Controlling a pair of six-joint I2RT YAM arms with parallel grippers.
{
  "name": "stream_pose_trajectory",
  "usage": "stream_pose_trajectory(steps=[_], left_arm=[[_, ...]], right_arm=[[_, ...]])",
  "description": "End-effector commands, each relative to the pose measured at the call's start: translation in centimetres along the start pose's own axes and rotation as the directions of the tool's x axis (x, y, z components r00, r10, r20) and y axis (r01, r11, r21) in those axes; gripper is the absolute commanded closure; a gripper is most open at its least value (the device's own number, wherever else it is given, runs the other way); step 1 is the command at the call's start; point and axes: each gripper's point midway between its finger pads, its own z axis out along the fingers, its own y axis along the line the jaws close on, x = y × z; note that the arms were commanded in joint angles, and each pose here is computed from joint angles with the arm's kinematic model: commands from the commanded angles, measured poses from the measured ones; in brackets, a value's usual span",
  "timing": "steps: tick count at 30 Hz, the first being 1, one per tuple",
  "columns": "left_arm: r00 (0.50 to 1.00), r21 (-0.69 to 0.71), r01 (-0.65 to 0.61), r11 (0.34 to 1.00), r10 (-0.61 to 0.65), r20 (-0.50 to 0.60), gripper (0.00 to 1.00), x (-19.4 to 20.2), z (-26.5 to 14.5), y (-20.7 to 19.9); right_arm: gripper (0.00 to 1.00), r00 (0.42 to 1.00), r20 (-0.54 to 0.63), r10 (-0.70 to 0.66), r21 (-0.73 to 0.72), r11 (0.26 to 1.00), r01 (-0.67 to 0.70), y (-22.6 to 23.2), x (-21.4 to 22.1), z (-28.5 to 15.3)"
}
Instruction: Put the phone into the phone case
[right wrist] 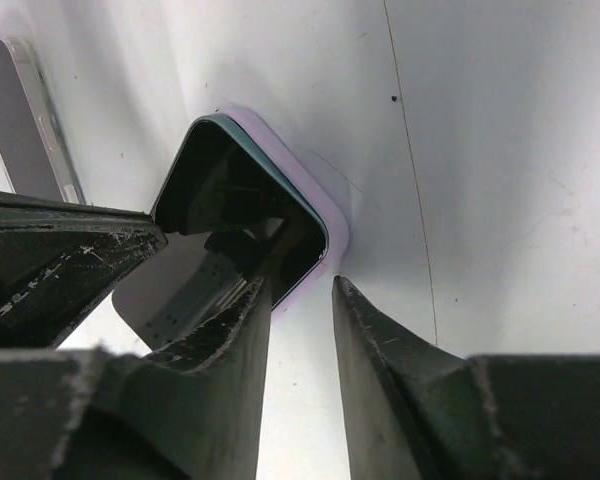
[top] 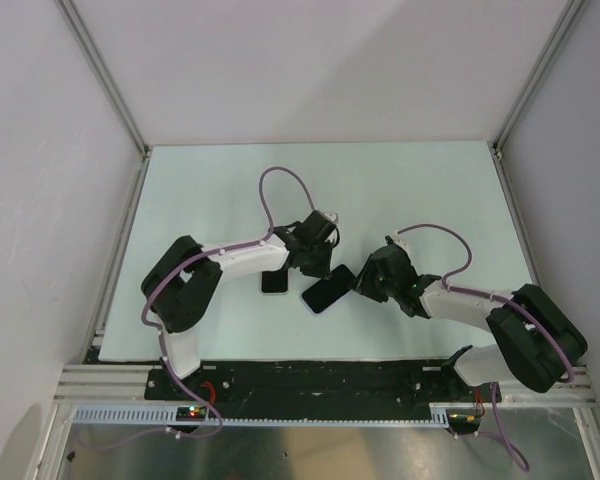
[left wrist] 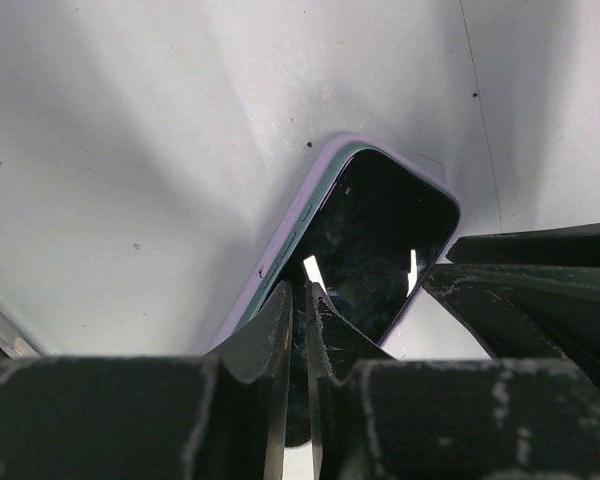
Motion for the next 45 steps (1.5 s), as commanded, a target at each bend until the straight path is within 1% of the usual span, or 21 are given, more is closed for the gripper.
stream_pose_trajectory(steps=[1, 7, 12, 16, 19, 21, 22, 25, 27, 30, 39, 42, 45], left_arm=[[0.999, 0.024, -0.035, 0.999, 0.035, 0.000, 0.88, -1.0, 0.1, -0.6], [0.999, 0.031, -0.029, 0.999, 0.030, -0.028, 0.95, -0.4, 0.7, -0.5], [0.998, 0.029, 0.000, 1.000, 0.002, -0.057, 0.99, 0.5, 1.2, -0.5], [0.998, 0.019, 0.021, 1.000, -0.019, -0.064, 1.00, 1.0, 1.4, -0.5], [0.999, 0.018, 0.027, 0.999, -0.026, -0.048, 1.00, 0.6, 1.1, -0.8], [0.999, 0.010, 0.032, 0.999, -0.031, -0.006, 0.94, -0.5, 0.2, -0.7], [0.999, 0.009, 0.035, 0.999, -0.035, 0.024, 0.87, -1.3, -0.5, -0.7], [0.991, -0.021, 0.052, 0.998, -0.049, 0.121, 0.74, -3.7, -2.7, 0.3], [0.984, -0.043, 0.074, 0.996, -0.065, 0.168, 0.69, -4.9, -3.9, 1.5], [0.976, -0.069, 0.109, 0.992, -0.093, 0.196, 0.66, -5.7, -4.6, 3.1], [0.979, -0.106, 0.151, 0.983, -0.134, 0.153, 0.63, -4.5, -3.2, 5.0], [0.980, -0.104, 0.157, 0.982, -0.142, 0.141, 0.63, -4.2, -2.9, 5.0], [0.982, -0.086, 0.155, 0.984, -0.144, 0.124, 0.65, -4.1, -2.5, 4.6]], right_arm=[[0.66, 0.998, 0.057, 0.039, -0.003, 0.999, -0.038, 0.2, -1.2, 0.7], [0.73, 0.997, 0.065, 0.045, 0.005, 0.999, -0.046, -0.3, -1.7, 1.1], [0.74, 0.997, 0.059, 0.041, -0.007, 0.999, -0.041, -0.4, -2.3, 1.8], [0.77, 0.998, 0.052, 0.023, -0.014, 1.000, -0.022, -0.1, -3.0, 2.5], [0.78, 0.999, 0.050, 0.013, -0.013, 1.000, -0.012, 0.1, -3.5, 3.2], [0.79, 0.999, 0.053, 0.007, -0.004, 1.000, -0.007, -0.1, -3.9, 3.6], [0.80, 0.999, 0.053, 0.005, 0.002, 1.000, -0.005, -0.3, -4.0, 3.8], [0.80, 0.999, 0.035, 0.001, -0.014, 1.000, 0.000, -0.3, -4.3, 4.2], [0.80, 0.999, 0.032, -0.009, -0.022, 1.000, 0.010, -0.4, -4.7, 4.4], [0.78, 0.999, 0.021, -0.037, -0.053, 0.998, 0.038, 0.4, -5.3, 5.0], [0.53, 0.989, -0.039, -0.142, -0.187, 0.974, 0.132, 4.4, -6.8, 6.8], [0.48, 0.986, -0.051, -0.157, -0.193, 0.970, 0.145, 4.6, -6.8, 6.7], [0.47, 0.986, -0.061, -0.154, -0.162, 0.976, 0.143, 4.0, -6.8, 6.3]])
